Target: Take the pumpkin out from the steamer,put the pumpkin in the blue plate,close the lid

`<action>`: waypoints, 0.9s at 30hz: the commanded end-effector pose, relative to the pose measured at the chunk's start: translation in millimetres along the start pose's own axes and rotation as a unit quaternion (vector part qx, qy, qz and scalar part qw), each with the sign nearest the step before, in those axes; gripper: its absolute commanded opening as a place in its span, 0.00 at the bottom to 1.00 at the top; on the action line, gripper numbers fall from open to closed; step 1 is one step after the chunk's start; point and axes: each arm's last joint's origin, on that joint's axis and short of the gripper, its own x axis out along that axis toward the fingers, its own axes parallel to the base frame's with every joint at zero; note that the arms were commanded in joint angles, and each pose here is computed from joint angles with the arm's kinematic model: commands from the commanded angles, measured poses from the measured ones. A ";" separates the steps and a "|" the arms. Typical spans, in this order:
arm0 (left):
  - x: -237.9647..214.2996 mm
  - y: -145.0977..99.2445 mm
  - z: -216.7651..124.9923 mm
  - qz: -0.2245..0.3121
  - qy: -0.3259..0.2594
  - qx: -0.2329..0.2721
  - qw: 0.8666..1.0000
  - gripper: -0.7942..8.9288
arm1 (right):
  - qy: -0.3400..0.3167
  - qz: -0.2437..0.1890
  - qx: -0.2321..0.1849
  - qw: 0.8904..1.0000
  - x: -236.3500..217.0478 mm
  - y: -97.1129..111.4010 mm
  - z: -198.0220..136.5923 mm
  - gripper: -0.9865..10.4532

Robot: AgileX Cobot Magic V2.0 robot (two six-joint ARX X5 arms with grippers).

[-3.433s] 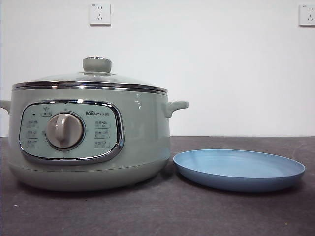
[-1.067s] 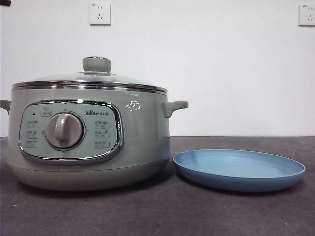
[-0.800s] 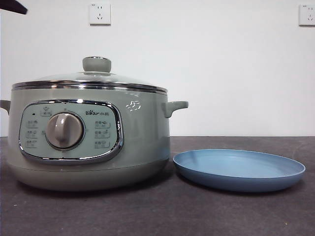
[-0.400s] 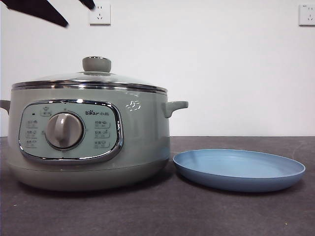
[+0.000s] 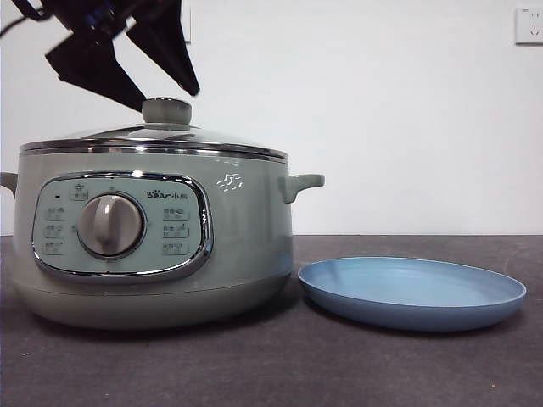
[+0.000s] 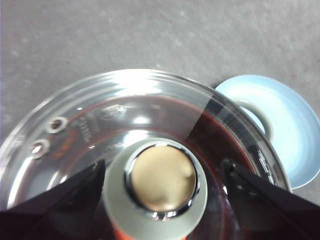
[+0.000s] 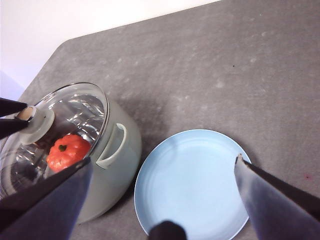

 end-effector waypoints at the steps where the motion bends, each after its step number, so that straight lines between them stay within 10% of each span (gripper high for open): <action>1: 6.5 -1.2 -0.5 -0.001 0.005 0.009 1.000 0.48 | -0.002 0.001 0.000 1.000 -0.1 0.6 0.9 0.50; 13: 12.0 0.0 -1.9 0.008 0.014 0.019 1.000 0.46 | 0.001 0.000 0.001 1.000 -0.1 0.5 0.2 0.50; 19: 12.0 -0.1 -2.6 0.007 0.018 0.020 1.000 0.08 | 0.001 0.000 0.001 1.000 -0.1 0.5 0.2 0.50; 27: 11.9 -0.1 -1.8 0.007 0.014 0.021 1.000 0.07 | 0.001 0.000 0.001 1.000 -0.1 0.4 0.3 0.50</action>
